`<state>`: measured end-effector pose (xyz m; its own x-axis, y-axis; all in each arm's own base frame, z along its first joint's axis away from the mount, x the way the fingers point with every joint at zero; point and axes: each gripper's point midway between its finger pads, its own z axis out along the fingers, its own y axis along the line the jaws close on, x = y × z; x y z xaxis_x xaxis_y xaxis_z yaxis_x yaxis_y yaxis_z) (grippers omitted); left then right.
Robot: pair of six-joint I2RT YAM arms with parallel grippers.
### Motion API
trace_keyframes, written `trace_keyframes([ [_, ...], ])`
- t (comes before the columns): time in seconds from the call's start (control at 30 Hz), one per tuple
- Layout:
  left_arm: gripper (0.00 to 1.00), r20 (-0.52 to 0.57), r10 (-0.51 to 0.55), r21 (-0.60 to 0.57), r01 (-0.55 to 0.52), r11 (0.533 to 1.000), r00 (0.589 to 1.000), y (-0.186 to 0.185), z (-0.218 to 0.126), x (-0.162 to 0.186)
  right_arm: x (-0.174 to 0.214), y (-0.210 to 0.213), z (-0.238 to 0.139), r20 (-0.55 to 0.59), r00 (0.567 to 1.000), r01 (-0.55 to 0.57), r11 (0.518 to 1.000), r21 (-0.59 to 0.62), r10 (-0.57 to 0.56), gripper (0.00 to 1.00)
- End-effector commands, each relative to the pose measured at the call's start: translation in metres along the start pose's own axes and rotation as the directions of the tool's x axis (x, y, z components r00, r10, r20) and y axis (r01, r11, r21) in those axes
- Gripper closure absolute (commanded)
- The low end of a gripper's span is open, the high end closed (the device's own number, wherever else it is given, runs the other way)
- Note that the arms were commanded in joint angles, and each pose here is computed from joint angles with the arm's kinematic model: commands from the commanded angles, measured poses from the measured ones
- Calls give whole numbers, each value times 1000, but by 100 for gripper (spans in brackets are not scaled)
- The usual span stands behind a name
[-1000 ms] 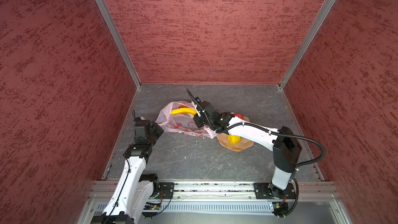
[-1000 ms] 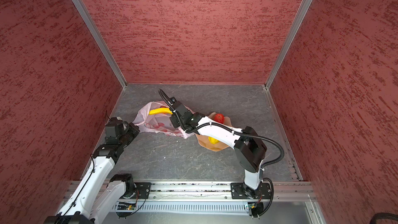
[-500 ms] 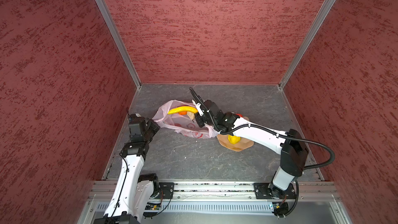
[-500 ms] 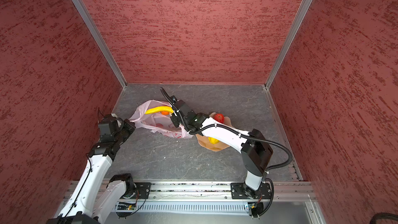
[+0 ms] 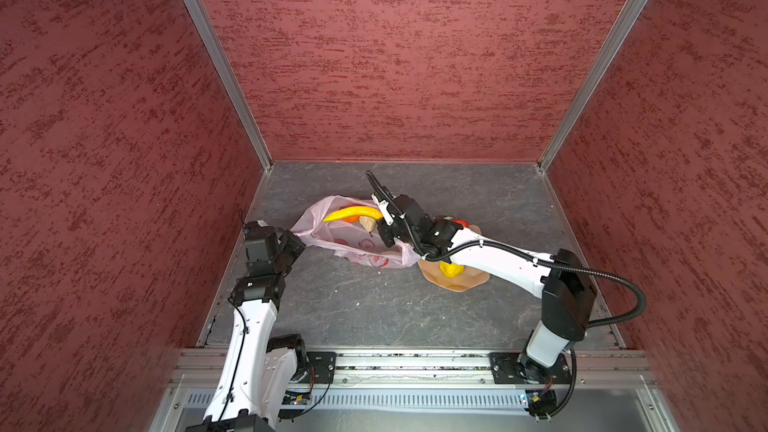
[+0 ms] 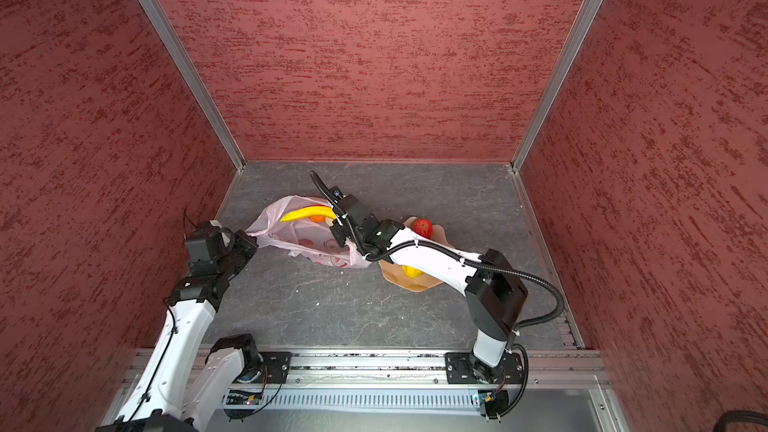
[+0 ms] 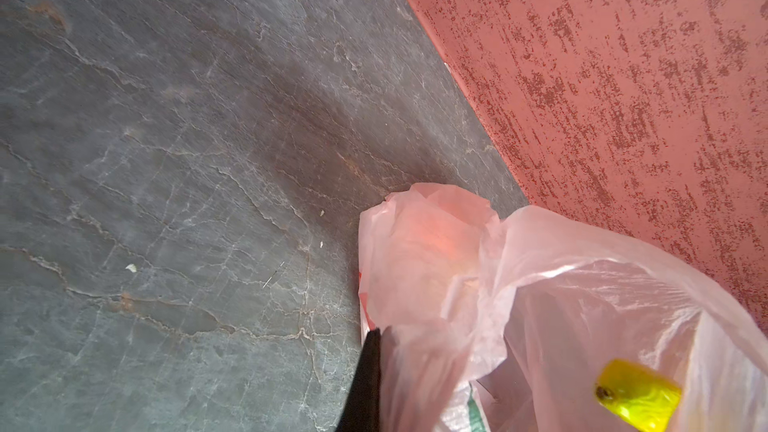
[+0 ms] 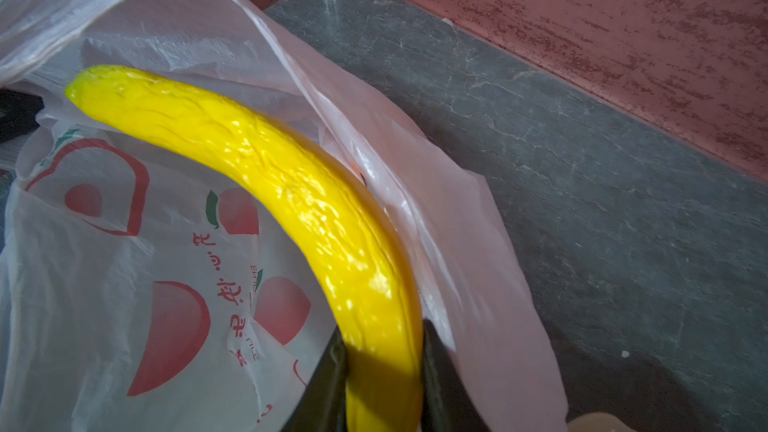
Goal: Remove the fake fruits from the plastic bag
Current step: 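Carry the yellow banana over the pink bowl with the right gripper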
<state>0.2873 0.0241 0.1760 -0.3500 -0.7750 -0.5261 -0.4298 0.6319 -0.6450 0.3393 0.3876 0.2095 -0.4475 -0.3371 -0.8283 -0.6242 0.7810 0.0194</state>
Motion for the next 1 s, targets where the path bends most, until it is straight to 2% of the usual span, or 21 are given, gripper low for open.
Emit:
trace_keyframes([
  [0.0, 100, -24, -26, -9, 25, 1000, 999, 9, 2, 9, -35, 2, -19, 109, 994, -14, 1000, -8, 15, 80],
  [0.23, 100, -69, -44, -18, 43, 999, 997, 19, 5, 28, -55, 9, -20, 163, 986, -36, 998, -49, 44, 80],
  [0.57, 100, -79, -62, 11, 63, 998, 995, 18, 3, 46, -81, 18, -20, 228, 971, -55, 994, -90, 75, 80],
  [0.97, 100, -63, -57, 59, 61, 996, 996, 13, -12, 56, -118, 18, -4, 314, 946, -60, 997, -56, 75, 81],
])
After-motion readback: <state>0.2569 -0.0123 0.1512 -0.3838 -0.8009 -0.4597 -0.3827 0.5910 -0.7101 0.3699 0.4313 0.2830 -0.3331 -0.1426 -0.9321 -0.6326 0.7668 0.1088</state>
